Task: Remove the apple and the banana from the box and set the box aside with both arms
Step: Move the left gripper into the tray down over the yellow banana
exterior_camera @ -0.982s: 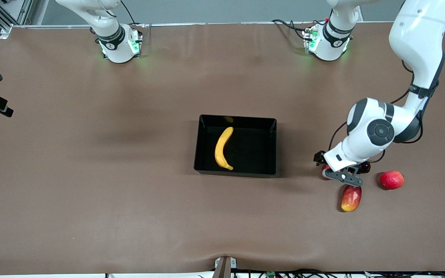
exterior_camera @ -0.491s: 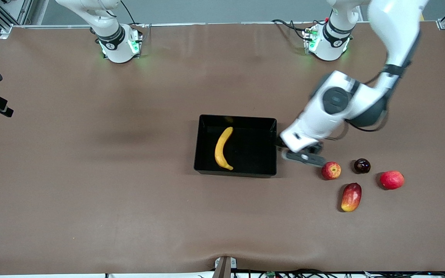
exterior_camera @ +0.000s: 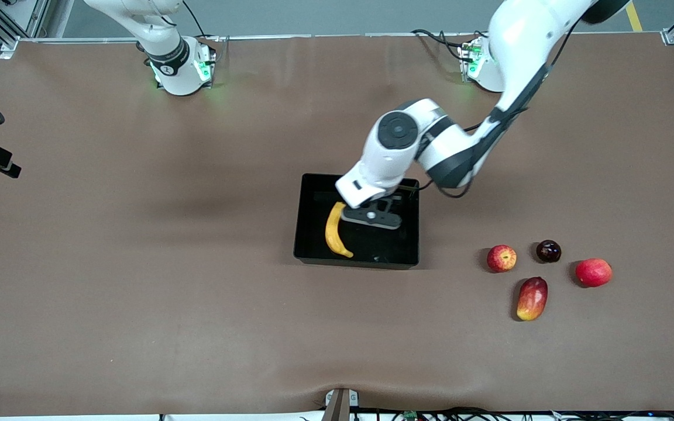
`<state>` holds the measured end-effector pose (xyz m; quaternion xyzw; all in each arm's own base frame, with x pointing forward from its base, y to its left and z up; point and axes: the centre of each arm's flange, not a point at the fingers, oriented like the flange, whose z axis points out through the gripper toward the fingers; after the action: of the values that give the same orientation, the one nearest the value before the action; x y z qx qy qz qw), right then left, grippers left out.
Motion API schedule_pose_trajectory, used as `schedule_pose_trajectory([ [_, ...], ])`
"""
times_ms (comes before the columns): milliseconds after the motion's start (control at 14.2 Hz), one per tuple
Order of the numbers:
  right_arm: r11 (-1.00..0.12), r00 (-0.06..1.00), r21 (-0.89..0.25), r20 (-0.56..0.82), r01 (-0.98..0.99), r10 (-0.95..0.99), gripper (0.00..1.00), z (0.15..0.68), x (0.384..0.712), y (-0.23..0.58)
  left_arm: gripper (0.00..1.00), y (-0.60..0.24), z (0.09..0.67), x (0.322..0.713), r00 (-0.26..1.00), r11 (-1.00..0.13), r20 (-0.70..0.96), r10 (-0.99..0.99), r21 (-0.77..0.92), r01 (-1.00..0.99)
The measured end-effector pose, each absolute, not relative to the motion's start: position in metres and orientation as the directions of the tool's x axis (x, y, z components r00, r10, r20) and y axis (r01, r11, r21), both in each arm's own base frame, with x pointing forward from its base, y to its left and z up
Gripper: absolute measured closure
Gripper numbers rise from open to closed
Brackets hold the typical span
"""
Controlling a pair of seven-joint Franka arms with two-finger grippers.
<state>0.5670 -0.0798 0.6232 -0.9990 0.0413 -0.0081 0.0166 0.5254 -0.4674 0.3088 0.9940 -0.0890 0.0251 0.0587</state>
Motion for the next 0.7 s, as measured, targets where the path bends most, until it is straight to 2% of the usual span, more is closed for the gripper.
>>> schedule_pose_trajectory([
  [421,-0.996,0.997,-0.034,0.006,-0.083,-0.083,0.00,0.619,0.569,-0.080,0.00,-0.518,0.226,0.496,0.984,-0.985,0.051,-0.172,-0.010,-0.172],
  [702,-0.996,0.997,-0.034,0.000,-0.083,-0.083,0.00,0.615,0.571,-0.080,0.00,-0.519,0.197,0.498,0.984,-0.985,0.056,-0.170,0.017,-0.171],
])
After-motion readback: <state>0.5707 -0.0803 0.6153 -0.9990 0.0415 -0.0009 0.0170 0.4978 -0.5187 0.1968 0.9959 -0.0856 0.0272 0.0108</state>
